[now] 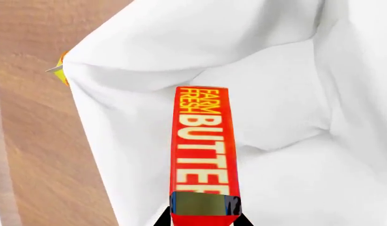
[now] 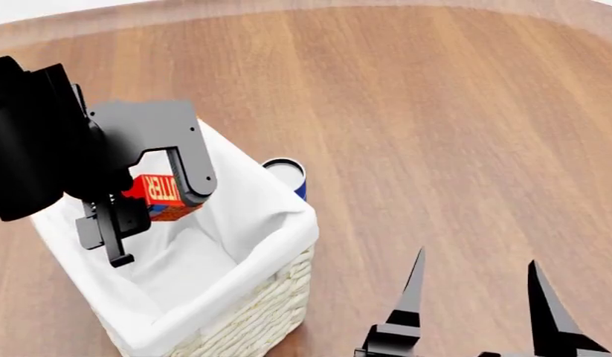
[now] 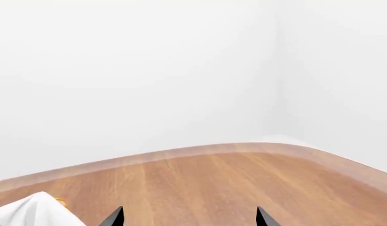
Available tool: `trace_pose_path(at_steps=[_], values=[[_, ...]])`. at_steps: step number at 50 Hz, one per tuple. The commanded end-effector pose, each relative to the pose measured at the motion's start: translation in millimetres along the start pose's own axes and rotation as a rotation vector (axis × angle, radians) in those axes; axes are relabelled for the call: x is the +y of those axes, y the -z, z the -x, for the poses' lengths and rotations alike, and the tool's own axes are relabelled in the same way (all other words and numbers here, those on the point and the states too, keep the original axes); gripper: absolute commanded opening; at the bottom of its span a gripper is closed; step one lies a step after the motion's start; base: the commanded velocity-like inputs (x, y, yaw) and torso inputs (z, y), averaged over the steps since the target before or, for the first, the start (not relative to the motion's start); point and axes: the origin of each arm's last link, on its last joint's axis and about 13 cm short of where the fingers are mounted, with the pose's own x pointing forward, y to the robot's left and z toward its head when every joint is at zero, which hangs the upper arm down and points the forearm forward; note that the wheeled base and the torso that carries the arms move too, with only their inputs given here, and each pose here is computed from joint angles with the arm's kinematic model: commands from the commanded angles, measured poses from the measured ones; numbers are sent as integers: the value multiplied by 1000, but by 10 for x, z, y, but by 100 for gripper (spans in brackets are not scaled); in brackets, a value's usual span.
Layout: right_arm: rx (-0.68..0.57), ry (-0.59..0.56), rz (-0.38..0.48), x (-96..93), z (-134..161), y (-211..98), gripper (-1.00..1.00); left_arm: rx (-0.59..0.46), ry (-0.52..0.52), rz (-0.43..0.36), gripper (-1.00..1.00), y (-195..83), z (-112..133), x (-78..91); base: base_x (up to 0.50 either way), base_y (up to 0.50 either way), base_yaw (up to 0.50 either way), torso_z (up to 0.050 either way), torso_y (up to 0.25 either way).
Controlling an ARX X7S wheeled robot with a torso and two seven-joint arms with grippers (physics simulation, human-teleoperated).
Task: Pick up the butter and put it in the basket.
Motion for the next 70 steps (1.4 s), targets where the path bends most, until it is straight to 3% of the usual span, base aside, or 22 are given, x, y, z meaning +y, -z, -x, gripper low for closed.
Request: trace_pose_path(at_steps=[1,42,70], values=[[-11,-18,-5,8,13,-11,100,-9,-30,-31,-100,-152,-39,-11,0,0,0,0,0],[-20,-16,-7,2,15,-38,100,28,-19,-24,-100,-174,-326,-53,0,0,0,0,1],[-21,-15,-8,-2,14,-41,100,32,-18,-24,-100,-185,-348,-76,0,0,0,0,1]])
